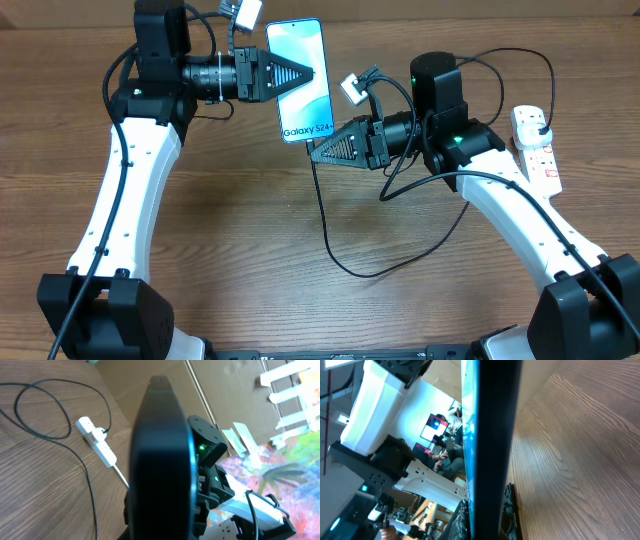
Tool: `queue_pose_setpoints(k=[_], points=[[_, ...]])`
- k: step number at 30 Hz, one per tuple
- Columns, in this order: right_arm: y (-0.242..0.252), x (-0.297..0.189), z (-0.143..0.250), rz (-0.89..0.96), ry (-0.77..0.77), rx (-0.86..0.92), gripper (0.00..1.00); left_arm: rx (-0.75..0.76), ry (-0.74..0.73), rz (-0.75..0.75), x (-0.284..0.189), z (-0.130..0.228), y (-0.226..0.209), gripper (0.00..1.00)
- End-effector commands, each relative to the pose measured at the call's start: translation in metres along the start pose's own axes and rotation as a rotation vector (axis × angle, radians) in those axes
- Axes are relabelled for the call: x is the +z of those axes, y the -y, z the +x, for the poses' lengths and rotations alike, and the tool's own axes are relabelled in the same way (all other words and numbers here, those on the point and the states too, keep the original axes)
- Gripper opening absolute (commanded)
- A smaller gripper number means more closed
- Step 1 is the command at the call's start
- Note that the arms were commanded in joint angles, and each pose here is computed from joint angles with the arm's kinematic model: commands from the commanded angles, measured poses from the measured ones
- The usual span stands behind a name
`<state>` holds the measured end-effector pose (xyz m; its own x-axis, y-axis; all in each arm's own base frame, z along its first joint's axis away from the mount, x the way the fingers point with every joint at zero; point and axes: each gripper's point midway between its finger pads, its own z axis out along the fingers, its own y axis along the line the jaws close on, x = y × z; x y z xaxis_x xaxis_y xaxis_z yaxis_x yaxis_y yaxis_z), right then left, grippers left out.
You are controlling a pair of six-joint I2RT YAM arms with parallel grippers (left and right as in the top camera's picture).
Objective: Plug charger to phone and switch on socket
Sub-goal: 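Push the plug into the phone's port with the right gripper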
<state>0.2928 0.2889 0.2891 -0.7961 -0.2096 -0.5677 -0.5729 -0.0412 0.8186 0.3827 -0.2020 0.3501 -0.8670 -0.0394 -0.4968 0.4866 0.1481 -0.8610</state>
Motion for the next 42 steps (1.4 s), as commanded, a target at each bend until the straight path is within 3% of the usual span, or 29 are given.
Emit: queue_pose_setpoints(k=[1, 12, 14, 16, 21, 36, 38, 40, 42], points=[[0.008, -0.003, -0.013, 0.074, 0.051, -0.002, 0.04, 0.021, -0.028, 0.034, 0.002, 0.007, 0.013, 0.04], [-0.008, -0.004, -0.039, 0.046, 0.115, -0.022, 0.04, 0.003, -0.028, 0.025, 0.002, 0.008, 0.011, 0.04], [-0.009, -0.004, -0.038, 0.042, 0.110, -0.021, 0.33, 0.003, -0.011, -0.003, 0.002, 0.005, 0.006, 0.04], [-0.010, -0.004, -0.037, 0.037, 0.105, -0.022, 0.47, 0.003, 0.005, -0.031, 0.001, 0.002, 0.001, 0.04], [-0.015, -0.003, -0.027, -0.006, 0.057, -0.054, 0.66, 0.001, 0.033, -0.055, -0.005, -0.004, -0.003, 0.04], [-0.004, -0.007, -0.046, 0.079, 0.149, -0.062, 0.66, 0.079, -0.102, 0.109, 0.017, 0.025, 0.027, 0.05], [-0.007, -0.007, -0.049, 0.070, 0.157, -0.052, 0.63, 0.105, -0.114, 0.119, 0.022, 0.029, 0.030, 0.04], [-0.008, -0.007, -0.050, 0.067, 0.157, -0.051, 0.51, 0.108, -0.113, 0.107, 0.025, 0.029, 0.029, 0.04], [-0.007, -0.007, -0.048, 0.068, 0.153, -0.039, 0.48, 0.108, -0.103, 0.089, 0.025, 0.027, 0.025, 0.04]])
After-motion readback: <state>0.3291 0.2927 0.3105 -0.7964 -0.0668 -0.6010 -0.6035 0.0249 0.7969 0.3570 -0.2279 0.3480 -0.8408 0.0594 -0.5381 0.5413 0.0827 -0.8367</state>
